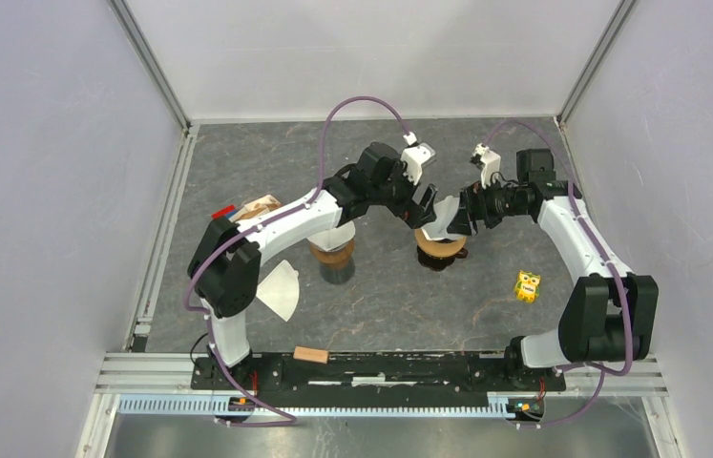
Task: Place the coffee filter in the dripper
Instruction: Place the coffee filter in the coffee dripper.
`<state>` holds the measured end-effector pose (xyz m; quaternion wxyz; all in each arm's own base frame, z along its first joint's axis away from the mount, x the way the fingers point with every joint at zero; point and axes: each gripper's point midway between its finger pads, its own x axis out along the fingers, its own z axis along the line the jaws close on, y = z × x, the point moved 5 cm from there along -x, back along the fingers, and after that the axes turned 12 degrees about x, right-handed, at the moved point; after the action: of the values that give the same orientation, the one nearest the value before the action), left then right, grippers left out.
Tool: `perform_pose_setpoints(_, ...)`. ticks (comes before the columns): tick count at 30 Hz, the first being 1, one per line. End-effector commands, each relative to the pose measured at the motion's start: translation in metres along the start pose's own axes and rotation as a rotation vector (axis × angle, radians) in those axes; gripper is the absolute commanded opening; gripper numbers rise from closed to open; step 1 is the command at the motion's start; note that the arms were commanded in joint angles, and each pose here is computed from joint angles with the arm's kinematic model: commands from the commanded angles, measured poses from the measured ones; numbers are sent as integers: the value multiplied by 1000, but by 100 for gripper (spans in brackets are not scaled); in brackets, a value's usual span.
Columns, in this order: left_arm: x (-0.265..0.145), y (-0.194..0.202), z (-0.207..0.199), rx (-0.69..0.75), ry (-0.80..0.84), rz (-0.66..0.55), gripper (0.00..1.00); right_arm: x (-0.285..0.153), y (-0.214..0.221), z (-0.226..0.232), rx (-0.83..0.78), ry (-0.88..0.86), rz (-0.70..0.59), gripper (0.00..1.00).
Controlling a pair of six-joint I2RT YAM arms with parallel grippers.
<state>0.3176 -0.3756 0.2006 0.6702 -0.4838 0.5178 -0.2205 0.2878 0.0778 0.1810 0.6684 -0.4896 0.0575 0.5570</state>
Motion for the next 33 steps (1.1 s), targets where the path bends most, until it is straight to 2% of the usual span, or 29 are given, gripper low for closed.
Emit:
perform_pose_setpoints(1,10,3,3,41,5,-25,100,3,-8,-3,-39,-8,-34,87)
perform_pose_setpoints(22,24,6,4,36,28,-11,100,12,-10,-15,-40,0,3,87)
perform_pose_setpoints(33,14,-7,3,38,34,-3,100,-6,-32,-7,-26,-12,-64,91)
